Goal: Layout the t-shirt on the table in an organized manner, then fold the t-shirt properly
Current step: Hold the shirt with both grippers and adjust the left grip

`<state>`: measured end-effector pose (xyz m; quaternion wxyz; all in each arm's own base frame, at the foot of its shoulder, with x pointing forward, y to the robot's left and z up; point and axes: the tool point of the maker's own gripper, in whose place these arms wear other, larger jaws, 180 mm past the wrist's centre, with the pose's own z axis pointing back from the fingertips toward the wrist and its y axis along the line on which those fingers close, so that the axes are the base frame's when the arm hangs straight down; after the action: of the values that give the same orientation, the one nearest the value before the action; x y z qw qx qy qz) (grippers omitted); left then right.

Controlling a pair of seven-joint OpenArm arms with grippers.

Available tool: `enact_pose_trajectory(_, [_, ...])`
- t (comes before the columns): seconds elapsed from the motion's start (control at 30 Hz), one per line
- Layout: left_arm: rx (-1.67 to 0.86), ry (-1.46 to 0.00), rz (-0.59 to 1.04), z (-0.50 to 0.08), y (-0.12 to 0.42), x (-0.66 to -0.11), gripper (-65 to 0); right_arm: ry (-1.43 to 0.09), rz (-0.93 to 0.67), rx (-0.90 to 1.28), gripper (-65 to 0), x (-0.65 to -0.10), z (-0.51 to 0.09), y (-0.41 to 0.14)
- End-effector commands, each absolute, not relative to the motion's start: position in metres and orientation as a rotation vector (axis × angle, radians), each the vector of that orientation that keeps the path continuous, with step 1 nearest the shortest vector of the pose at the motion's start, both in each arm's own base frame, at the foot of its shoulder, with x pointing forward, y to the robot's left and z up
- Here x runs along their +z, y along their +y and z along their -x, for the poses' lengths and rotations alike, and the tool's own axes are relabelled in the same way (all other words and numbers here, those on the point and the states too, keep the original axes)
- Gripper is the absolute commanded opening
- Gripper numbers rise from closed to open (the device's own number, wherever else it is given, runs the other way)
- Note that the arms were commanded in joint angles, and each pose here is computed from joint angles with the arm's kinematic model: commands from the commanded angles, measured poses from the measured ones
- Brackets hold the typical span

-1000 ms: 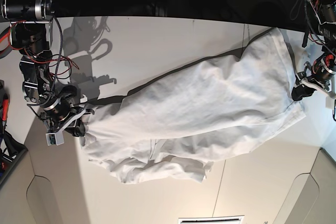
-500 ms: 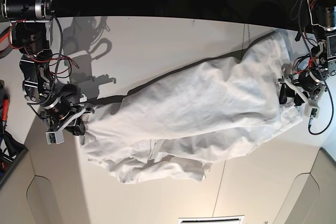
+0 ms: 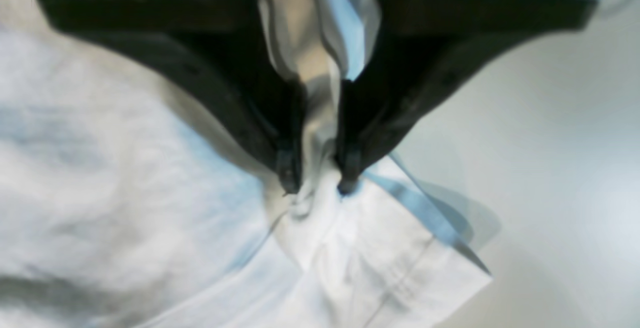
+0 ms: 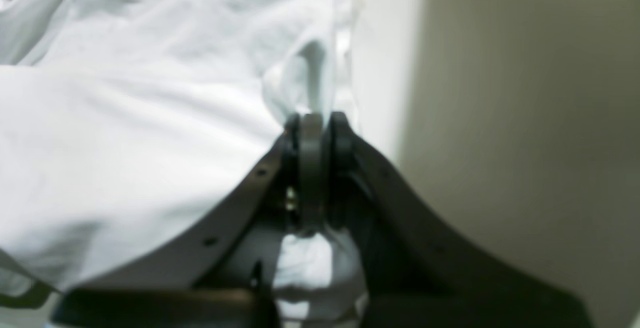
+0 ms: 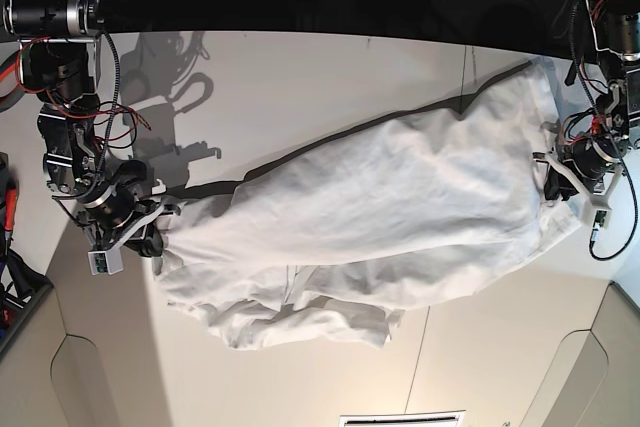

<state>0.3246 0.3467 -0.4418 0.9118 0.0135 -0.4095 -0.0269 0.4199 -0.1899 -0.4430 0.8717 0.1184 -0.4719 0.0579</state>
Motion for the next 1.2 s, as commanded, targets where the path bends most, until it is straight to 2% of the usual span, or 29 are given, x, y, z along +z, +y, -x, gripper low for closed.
enact_pose_trajectory(0.0, [-0.055,-0.885,-0.044,-0.334,0.357,-0.423,-56.4,-1.038,-0.238,0.126,-65.0,-0.424,-0.434,-0.196])
enact_pose_trajectory(0.23, [-0.029,-0.944,0.01,-0.343,0.356,-0.395,-56.4,-1.039,-0.238,0.126,-65.0,-0.424,-0.434,-0.195])
enact_pose_trajectory(1.17, [-0.141,-0.963,0.061,-0.346,0.338,-0.384,-56.3,-1.027,-0.237,0.127,-65.0,-0.426,-0.433,-0.196])
